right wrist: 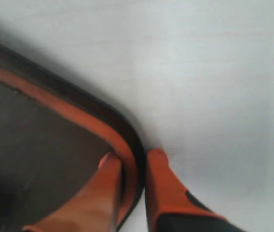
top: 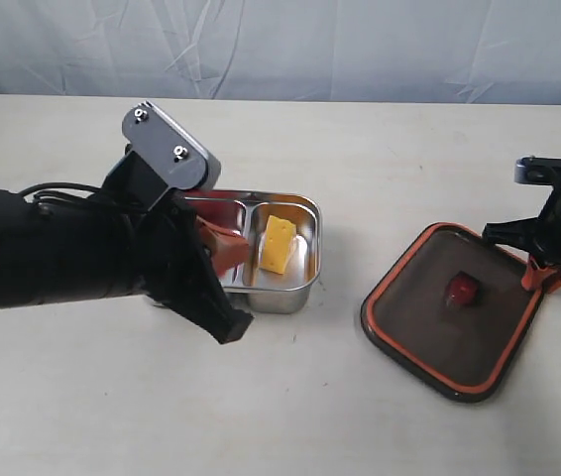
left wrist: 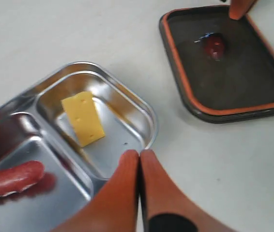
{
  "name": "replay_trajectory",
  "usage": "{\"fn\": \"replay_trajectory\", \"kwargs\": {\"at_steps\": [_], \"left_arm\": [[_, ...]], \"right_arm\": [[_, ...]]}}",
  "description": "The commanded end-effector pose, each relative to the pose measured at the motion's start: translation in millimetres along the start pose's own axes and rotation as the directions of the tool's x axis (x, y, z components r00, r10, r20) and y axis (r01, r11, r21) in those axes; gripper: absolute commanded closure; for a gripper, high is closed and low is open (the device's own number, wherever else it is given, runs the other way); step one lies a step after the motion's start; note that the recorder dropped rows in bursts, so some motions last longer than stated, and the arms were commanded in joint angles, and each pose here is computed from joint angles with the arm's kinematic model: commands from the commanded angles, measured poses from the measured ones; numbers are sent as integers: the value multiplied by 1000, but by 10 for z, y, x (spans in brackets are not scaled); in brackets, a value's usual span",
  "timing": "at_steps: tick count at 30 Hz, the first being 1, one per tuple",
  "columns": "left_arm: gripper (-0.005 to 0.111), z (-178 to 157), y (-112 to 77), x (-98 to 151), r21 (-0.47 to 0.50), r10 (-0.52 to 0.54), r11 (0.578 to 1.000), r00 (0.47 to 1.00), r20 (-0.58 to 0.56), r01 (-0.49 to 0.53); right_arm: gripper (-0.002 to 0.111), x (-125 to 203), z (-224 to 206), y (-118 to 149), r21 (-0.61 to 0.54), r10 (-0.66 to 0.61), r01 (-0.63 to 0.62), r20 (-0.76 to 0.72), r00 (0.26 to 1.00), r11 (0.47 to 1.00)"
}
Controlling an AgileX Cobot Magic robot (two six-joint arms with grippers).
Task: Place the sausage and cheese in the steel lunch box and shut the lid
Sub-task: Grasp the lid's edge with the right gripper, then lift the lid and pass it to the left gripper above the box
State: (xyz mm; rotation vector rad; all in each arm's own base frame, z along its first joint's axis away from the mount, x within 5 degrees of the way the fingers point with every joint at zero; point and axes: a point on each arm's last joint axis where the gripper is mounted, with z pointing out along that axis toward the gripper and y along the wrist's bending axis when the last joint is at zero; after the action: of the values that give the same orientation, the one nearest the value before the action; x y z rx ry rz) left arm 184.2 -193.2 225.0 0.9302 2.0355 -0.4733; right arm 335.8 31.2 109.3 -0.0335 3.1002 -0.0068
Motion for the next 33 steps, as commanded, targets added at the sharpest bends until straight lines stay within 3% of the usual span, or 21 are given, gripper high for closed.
{"fn": "replay_trajectory", "kwargs": {"at_steps": [1, 4, 9, 10, 11, 12, 15, 16, 18, 19, 22, 23, 27, 33], "left_arm": [[104, -23, -113, 0, 128, -96, 987, 995, -8, 96], [96, -29, -149, 0, 166, -174, 970, 984, -25, 176], [73, -51, -157, -1, 246, -293, 921, 954, -68, 301], [64, -67, -119, -3, 277, -342, 894, 936, -86, 353], [62, -75, -98, -4, 288, -366, 880, 926, -95, 378], [58, -101, -32, -6, 318, -425, 840, 898, -117, 439], [55, -162, 74, -11, 384, -476, 781, 868, -144, 492], [55, -208, 176, -5, 411, -524, 733, 835, -165, 542], [55, -269, 353, 26, 425, -577, 683, 795, -184, 594], [55, -282, 397, 40, 428, -590, 669, 784, -193, 608], [55, -353, 560, 62, 501, -652, 564, 726, -219, 657], [55, -365, 570, 57, 515, -658, 549, 720, -219, 658], [55, -359, 574, 68, 510, -653, 555, 724, -222, 657], [55, -349, 582, 91, 490, -641, 576, 734, -225, 654]], "right_arm": [[108, 14, -9, -38, 24, -50, 50, -20, 999, 998], [108, 19, -93, -39, 24, -75, 75, -8, 997, 997], [109, 13, -324, -36, 20, -90, 89, 64, 994, 996], [109, 19, -431, -21, 4, -97, 97, 94, 991, 995], [109, 22, -475, -10, -7, -102, 104, 107, 989, 995], [109, 33, -578, 24, -43, -119, 126, 139, 983, 991], [109, 55, -711, 103, -125, -139, 163, 182, 973, 979], [109, 70, -791, 154, -175, -157, 195, 211, 965, 965], [109, 86, -895, 237, -244, -160, 223, 253, 954, 944], [109, 92, -923, 268, -258, -174, 244, 268, 948, 935], [109, 142, -1038, 470, -297, -214, 309, 312, 926, 903], [109, 151, -1038, 510, -298, -226, 320, 312, 923, 899], [109, 216, -1062, 830, -311, -283, 391, 339, 897, 866], [109, 264, -1071, 998, -319, -313, 427, 351, 882, 846]]}}
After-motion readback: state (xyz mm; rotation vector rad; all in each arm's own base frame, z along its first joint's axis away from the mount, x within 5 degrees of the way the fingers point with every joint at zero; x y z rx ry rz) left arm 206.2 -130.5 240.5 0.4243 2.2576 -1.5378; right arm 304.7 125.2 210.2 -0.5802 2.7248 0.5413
